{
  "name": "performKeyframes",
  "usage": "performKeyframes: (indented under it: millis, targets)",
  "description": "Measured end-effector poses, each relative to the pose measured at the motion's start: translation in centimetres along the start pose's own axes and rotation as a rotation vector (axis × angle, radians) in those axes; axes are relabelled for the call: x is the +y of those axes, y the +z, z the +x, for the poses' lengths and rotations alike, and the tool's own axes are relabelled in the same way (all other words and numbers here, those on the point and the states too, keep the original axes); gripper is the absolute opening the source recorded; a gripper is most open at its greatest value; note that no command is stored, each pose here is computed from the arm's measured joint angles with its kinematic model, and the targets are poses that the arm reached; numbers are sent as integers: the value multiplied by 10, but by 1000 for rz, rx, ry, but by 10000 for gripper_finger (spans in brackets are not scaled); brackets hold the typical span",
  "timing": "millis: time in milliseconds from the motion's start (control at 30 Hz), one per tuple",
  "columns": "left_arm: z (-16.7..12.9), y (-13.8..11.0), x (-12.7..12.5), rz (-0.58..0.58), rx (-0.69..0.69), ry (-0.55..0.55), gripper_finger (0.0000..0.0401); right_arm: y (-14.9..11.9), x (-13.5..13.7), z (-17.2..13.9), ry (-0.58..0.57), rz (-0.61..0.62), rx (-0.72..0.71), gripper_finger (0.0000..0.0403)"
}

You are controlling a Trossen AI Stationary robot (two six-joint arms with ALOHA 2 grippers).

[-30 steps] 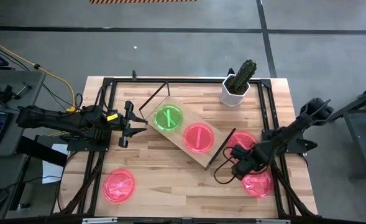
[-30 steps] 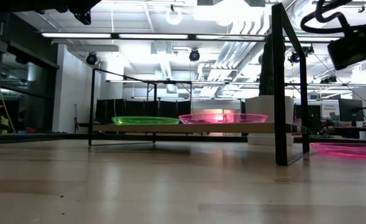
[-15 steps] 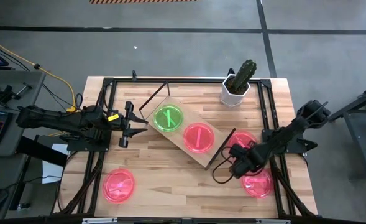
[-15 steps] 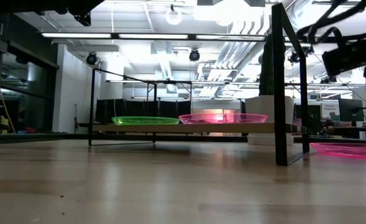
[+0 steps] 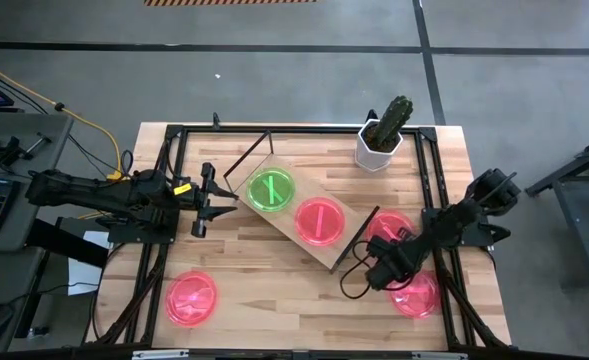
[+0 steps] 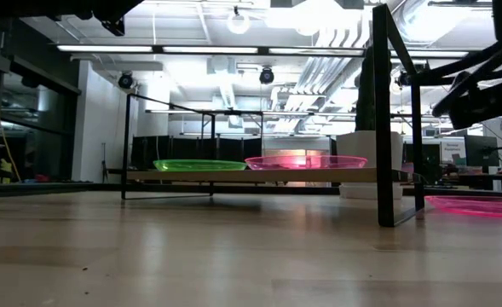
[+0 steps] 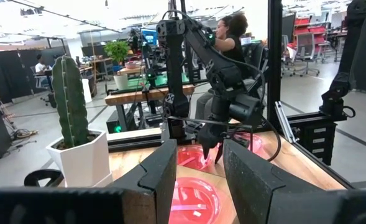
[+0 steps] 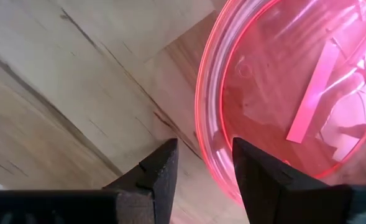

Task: Place and stack plates onto a shelf
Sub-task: Stack the pink plate on top of the other pink plate on the shelf

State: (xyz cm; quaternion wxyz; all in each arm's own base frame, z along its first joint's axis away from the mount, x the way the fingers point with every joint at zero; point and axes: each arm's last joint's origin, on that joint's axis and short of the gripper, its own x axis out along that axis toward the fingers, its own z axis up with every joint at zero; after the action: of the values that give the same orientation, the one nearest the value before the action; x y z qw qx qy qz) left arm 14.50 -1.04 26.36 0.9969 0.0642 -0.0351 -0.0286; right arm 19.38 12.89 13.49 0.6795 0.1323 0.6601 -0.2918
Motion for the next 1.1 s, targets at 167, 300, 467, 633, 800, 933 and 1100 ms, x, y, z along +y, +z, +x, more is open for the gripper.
performKeyframes:
  millis: [167, 300, 467, 633, 800, 933, 1100]
  targets:
    - [0, 0, 0, 0, 0, 0, 122, 2, 0, 2, -17, 5, 5, 138]
    - [0, 0, 0, 0, -1, 0, 122, 4, -1, 3, -18, 15, 13, 130]
    - [0, 0, 0, 0, -1, 0, 122, 6, -2, 4, -17, 21, 19, 65]
    - [0, 0, 0, 0, -1, 0, 122, 6, -4, 5, -43, 20, 7, 11]
    - [0, 0, 0, 0, -2, 0, 122, 5, -4, 4, -33, 21, 21, 5]
    - [0, 0, 0, 0, -2, 0, 122, 5, -7, -5, -46, 21, 37, 2]
    - [0, 0, 0, 0, -2, 0, 122, 9, -10, -30, -57, 16, 29, 0]
